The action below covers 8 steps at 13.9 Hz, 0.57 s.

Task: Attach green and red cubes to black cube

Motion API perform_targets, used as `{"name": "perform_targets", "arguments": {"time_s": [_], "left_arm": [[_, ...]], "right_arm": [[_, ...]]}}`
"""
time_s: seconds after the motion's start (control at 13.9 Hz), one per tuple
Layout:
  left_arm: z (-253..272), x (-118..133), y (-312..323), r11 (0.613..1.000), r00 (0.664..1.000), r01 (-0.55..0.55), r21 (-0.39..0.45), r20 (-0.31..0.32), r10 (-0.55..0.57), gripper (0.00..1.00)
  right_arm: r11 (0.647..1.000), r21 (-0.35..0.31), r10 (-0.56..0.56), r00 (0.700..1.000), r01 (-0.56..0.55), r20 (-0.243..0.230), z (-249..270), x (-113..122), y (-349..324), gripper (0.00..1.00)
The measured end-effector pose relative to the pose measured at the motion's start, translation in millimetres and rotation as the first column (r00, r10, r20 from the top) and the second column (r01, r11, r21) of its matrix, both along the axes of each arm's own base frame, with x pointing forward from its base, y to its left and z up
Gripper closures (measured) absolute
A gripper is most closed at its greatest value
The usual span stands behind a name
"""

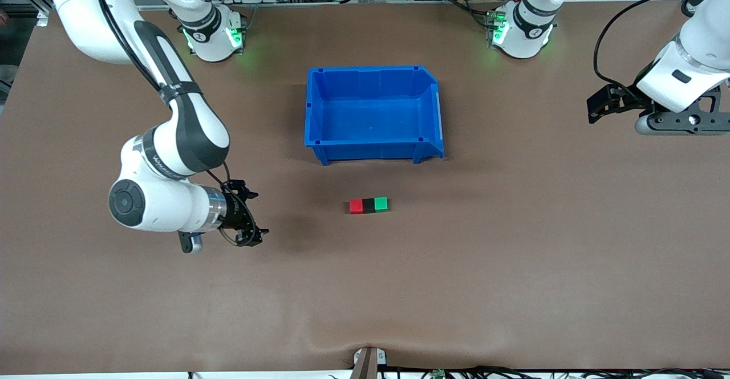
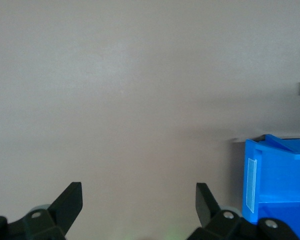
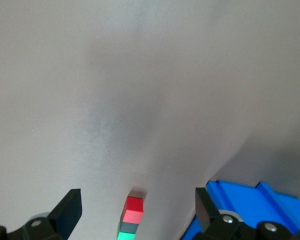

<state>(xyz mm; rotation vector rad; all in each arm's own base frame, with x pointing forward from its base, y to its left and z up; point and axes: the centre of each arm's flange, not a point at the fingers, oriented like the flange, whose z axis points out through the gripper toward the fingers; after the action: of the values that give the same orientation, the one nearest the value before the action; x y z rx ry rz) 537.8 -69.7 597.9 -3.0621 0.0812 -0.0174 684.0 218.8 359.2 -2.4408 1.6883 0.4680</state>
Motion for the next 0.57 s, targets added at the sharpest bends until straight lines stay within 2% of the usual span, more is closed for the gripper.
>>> {"name": "perform_targets", "arguments": {"time_s": [0.57], "left_arm": [[2.4, -1.8, -13.9, 1.0, 1.0, 0.025, 0.001, 0.004, -0.025, 0.0]], "right_arm": [[0.999, -0.005, 0.045, 0.999, -0.045, -0.008, 4.6, -3.4, -4.1, 0.0]]}}
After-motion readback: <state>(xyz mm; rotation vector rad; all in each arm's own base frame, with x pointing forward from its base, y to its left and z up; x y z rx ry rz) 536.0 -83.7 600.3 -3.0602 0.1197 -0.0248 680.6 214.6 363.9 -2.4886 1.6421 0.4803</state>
